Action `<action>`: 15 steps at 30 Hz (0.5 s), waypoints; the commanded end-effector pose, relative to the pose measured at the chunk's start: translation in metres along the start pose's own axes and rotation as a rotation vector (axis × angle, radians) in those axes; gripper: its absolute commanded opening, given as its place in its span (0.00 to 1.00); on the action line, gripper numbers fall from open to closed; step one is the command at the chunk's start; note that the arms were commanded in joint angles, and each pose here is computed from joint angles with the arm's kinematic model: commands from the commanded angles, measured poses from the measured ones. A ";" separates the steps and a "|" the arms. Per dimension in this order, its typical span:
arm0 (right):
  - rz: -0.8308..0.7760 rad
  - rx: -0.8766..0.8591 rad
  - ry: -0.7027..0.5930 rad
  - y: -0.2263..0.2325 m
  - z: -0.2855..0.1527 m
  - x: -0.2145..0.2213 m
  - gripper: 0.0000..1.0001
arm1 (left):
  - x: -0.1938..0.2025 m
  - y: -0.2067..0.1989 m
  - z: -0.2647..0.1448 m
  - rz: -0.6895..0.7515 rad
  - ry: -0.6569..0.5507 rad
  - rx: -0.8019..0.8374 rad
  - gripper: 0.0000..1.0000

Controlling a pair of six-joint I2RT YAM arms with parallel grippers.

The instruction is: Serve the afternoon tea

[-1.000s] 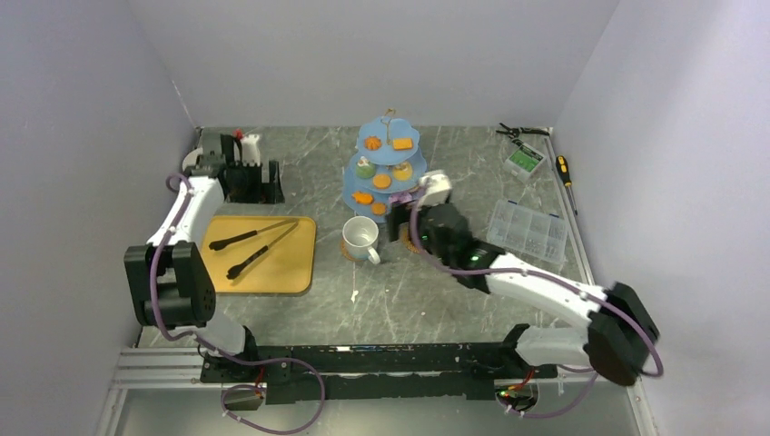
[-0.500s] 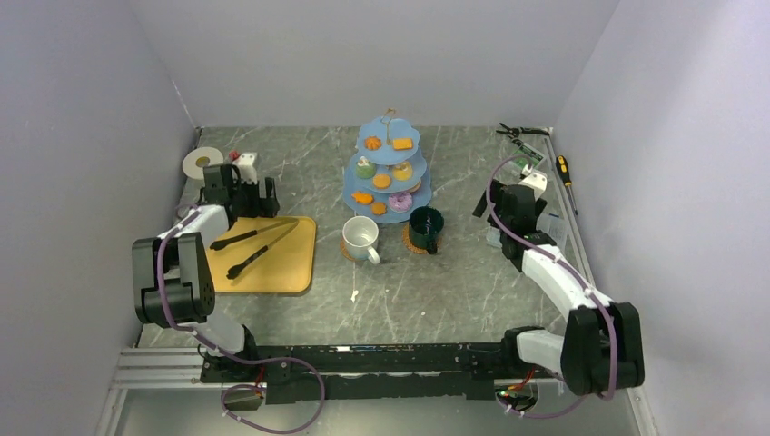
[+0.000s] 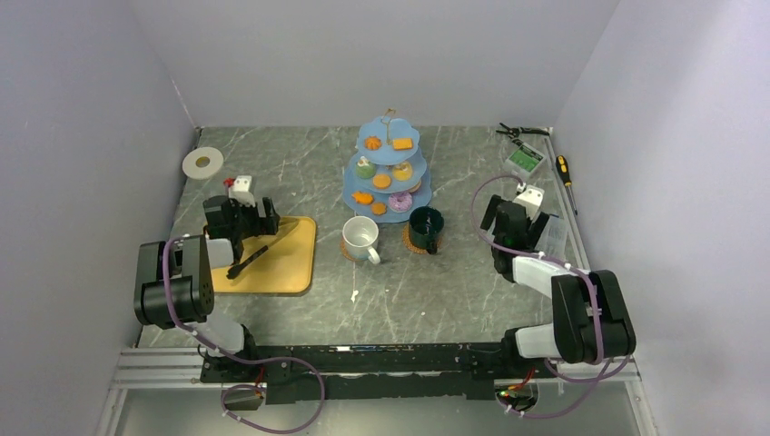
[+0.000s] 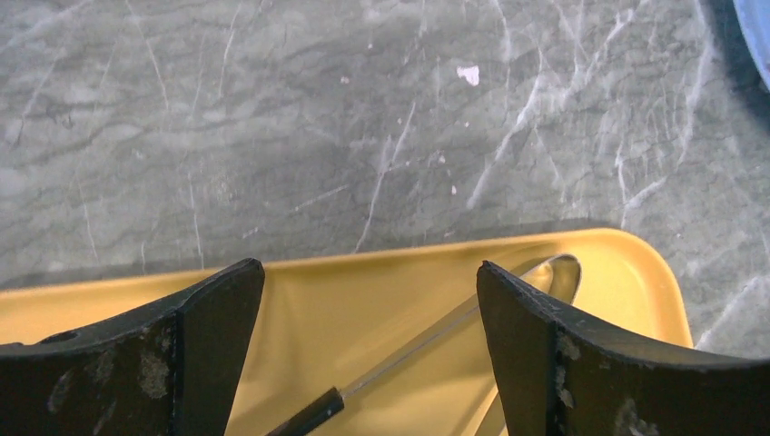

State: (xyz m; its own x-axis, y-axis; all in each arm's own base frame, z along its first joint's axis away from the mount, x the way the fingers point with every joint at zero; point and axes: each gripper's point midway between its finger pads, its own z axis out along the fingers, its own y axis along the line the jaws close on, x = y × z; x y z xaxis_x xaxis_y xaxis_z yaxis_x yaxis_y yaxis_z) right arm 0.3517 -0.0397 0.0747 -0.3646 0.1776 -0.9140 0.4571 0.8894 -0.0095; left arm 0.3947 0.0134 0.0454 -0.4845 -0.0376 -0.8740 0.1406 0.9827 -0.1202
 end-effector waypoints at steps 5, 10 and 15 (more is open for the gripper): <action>0.044 0.025 -0.183 -0.003 0.006 -0.031 1.00 | -0.018 0.012 -0.003 -0.013 -0.166 -0.077 0.93; 0.077 0.015 -0.250 -0.011 -0.007 -0.036 1.00 | -0.015 0.011 -0.011 0.003 -0.243 -0.098 0.93; 0.053 -0.030 -0.280 -0.007 -0.012 -0.038 1.00 | -0.011 0.016 -0.011 -0.015 -0.241 -0.124 0.93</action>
State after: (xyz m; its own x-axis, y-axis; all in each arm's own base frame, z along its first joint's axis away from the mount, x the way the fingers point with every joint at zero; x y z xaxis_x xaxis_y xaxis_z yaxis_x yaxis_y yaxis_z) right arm 0.3447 -0.0487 0.0870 -0.2115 0.1276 -0.9690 0.4637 0.8859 0.0155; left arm 0.3809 0.0226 0.0381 -0.3491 -0.0781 -0.9338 0.0547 0.9931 -0.1035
